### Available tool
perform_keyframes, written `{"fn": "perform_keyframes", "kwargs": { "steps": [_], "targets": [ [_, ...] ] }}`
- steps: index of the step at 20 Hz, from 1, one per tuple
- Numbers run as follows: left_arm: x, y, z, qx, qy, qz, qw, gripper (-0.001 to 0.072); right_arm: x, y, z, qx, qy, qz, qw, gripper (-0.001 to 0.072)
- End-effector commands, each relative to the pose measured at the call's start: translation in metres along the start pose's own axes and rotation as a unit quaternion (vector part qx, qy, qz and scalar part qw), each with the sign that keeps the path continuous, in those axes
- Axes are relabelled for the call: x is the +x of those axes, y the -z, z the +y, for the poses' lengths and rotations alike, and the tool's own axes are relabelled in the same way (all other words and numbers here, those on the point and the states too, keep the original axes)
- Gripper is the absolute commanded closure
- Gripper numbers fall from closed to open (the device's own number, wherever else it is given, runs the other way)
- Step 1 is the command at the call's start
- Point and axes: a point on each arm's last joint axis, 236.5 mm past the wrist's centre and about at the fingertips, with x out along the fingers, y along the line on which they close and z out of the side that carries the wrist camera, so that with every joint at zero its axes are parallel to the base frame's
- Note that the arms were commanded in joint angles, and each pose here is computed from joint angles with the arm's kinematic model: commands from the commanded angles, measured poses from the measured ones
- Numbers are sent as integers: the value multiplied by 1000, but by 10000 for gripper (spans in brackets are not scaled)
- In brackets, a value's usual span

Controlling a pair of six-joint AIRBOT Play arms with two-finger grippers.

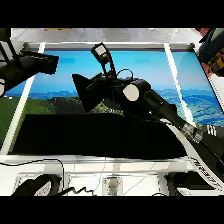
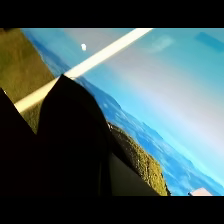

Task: Fold the clothes and pants, and hang the long-sleeved shirts on hangers.

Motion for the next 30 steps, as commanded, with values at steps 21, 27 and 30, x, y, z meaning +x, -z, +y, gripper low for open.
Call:
{"fn": "perform_keyframes", "kwargs": {
  "steps": [21, 27, 30],
  "targets": [
    [67, 155, -4, -36, 52, 245, 968, 111, -5, 119, -180, 100, 108, 143, 979, 377],
    [118, 232, -45, -164, 97, 324, 927, -3, -96, 192, -240, 202, 118, 272, 933, 377],
    [145, 252, -81, -194, 122, 327, 917, -3, -121, 210, -250, 232, 118, 299, 918, 378]
  ]
}}
